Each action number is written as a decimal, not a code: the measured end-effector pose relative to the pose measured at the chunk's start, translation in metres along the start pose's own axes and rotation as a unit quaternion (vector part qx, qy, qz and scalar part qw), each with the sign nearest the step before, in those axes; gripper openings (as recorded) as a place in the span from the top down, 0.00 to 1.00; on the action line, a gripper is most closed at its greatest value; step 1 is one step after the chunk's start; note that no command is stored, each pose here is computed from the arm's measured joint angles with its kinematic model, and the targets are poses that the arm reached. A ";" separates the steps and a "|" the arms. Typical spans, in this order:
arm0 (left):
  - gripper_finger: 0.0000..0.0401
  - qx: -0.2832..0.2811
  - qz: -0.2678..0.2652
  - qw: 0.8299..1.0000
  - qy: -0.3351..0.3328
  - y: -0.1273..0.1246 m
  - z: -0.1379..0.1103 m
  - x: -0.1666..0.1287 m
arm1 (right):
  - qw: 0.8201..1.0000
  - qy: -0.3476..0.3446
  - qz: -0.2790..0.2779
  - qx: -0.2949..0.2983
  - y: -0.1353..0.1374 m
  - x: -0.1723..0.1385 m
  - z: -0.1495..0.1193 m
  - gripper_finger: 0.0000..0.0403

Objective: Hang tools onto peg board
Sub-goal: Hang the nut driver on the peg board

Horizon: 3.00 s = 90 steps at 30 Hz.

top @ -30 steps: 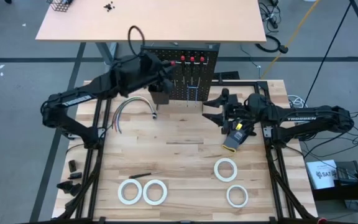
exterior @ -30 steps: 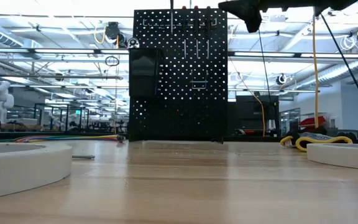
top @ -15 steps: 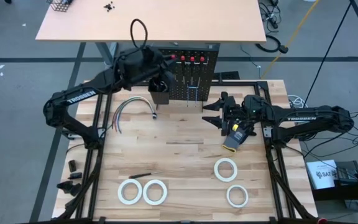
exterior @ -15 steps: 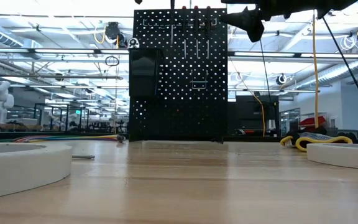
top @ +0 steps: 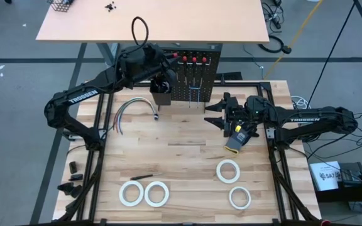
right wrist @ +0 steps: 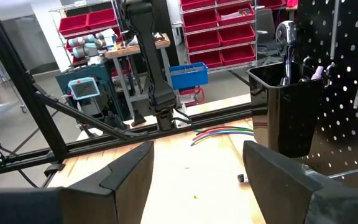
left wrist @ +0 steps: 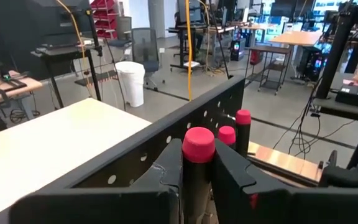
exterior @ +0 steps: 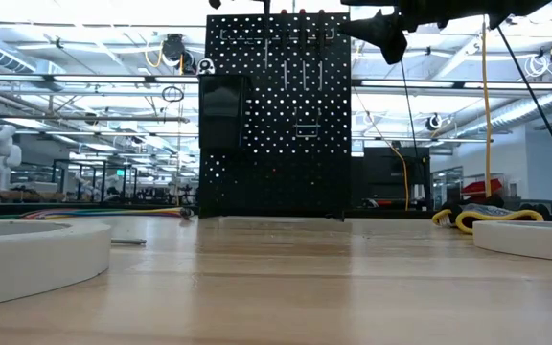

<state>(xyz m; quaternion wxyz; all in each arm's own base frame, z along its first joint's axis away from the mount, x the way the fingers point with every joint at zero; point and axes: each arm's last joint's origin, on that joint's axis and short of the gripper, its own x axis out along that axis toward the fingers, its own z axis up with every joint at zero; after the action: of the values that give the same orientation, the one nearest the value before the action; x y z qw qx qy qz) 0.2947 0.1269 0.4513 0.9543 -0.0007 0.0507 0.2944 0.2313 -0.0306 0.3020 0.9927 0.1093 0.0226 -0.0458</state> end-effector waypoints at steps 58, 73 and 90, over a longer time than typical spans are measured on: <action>0.66 0.051 -0.170 0.956 0.234 0.003 -0.017 -0.114 | 0.997 0.006 -0.001 0.078 -0.003 0.022 -0.013 0.40; 0.66 0.020 -0.340 0.809 0.479 -0.087 -0.162 -0.140 | 0.995 0.070 0.071 0.010 0.012 0.063 -0.061 0.40; 0.66 0.083 -0.319 0.799 0.503 -0.184 -0.263 -0.172 | 0.987 0.138 0.060 -0.051 0.022 0.074 -0.095 0.40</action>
<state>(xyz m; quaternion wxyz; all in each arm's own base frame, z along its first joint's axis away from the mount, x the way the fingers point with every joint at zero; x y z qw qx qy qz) 0.2311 -0.1297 0.2009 0.8310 -0.0856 0.5447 -0.0738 0.3038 0.0049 0.2103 0.9854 0.0652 0.1546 0.0302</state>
